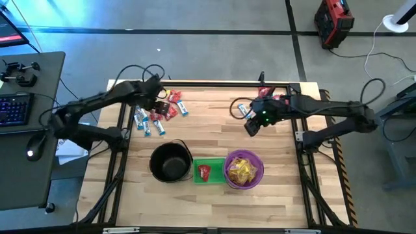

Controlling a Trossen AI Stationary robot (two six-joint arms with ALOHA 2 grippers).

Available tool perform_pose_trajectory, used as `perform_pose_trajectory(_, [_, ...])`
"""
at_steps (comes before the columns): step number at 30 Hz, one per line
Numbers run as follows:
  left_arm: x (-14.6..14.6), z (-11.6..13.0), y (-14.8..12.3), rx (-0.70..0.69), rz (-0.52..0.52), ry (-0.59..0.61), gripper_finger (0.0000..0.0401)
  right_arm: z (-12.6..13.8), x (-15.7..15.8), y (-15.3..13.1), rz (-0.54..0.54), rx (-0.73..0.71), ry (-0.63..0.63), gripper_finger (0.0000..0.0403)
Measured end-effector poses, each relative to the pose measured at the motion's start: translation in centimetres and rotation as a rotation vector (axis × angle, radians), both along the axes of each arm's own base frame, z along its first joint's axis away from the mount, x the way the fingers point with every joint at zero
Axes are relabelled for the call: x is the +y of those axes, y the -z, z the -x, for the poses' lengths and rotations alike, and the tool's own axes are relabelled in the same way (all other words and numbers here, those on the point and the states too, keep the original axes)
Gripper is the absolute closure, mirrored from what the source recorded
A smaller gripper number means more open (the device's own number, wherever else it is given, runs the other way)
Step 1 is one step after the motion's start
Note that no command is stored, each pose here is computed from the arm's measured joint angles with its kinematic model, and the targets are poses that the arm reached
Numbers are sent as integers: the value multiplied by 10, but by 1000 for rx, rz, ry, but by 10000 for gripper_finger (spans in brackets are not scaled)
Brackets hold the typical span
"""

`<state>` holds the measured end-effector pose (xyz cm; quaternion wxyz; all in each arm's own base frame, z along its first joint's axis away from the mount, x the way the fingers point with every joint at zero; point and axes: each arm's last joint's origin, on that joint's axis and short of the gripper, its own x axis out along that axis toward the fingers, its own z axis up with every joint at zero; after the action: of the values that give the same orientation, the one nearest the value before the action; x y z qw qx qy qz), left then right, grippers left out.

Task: Sort candy by brand, put in halloween buckets
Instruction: Put the red candy into the green bin

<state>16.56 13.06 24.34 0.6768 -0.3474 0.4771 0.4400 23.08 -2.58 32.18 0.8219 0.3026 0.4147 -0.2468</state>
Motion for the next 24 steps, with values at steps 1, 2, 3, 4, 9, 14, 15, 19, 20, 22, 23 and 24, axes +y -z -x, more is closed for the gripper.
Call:
perform_pose_trajectory(1, [5, 0, 6, 41, 14, -13, 197, 2, 0, -3, 17, -19, 10, 171])
perform_pose_trajectory(2, [11, -1, 12, 64, 31, -19, 197, 4, -1, -6, 31, -39, 18, 171])
perform_pose_trajectory(3, [16, -1, 17, 76, 56, -16, 197, 6, -1, -8, 45, -53, 19, 171])
perform_pose_trajectory(4, [20, -2, 23, 84, 84, -12, 197, 6, -1, -10, 56, -63, 19, 171])
perform_pose_trajectory(9, [38, 0, 43, 155, 147, -43, 197, 6, -2, -12, 85, -75, -12, 171])
perform_pose_trajectory(14, [54, 5, 52, 165, 143, -103, 197, 6, -2, -12, 99, -70, -33, 171])
perform_pose_trajectory(15, [56, 7, 54, 165, 149, -112, 197, 6, -2, -12, 99, -69, -33, 171])
perform_pose_trajectory(19, [63, 11, 62, 160, 202, -136, 197, 6, -2, -12, 108, -67, -45, 171])
perform_pose_trajectory(20, [64, 12, 63, 153, 214, -138, 197, 6, -2, -12, 110, -66, -49, 171])
perform_pose_trajectory(22, [67, 12, 65, 144, 218, -143, 197, 6, -2, -12, 114, -65, -54, 171])
perform_pose_trajectory(23, [68, 12, 66, 141, 218, -144, 197, 6, -2, -12, 114, -64, -55, 171])
perform_pose_trajectory(24, [68, 12, 66, 137, 219, -145, 197, 6, -2, -12, 114, -64, -55, 171])
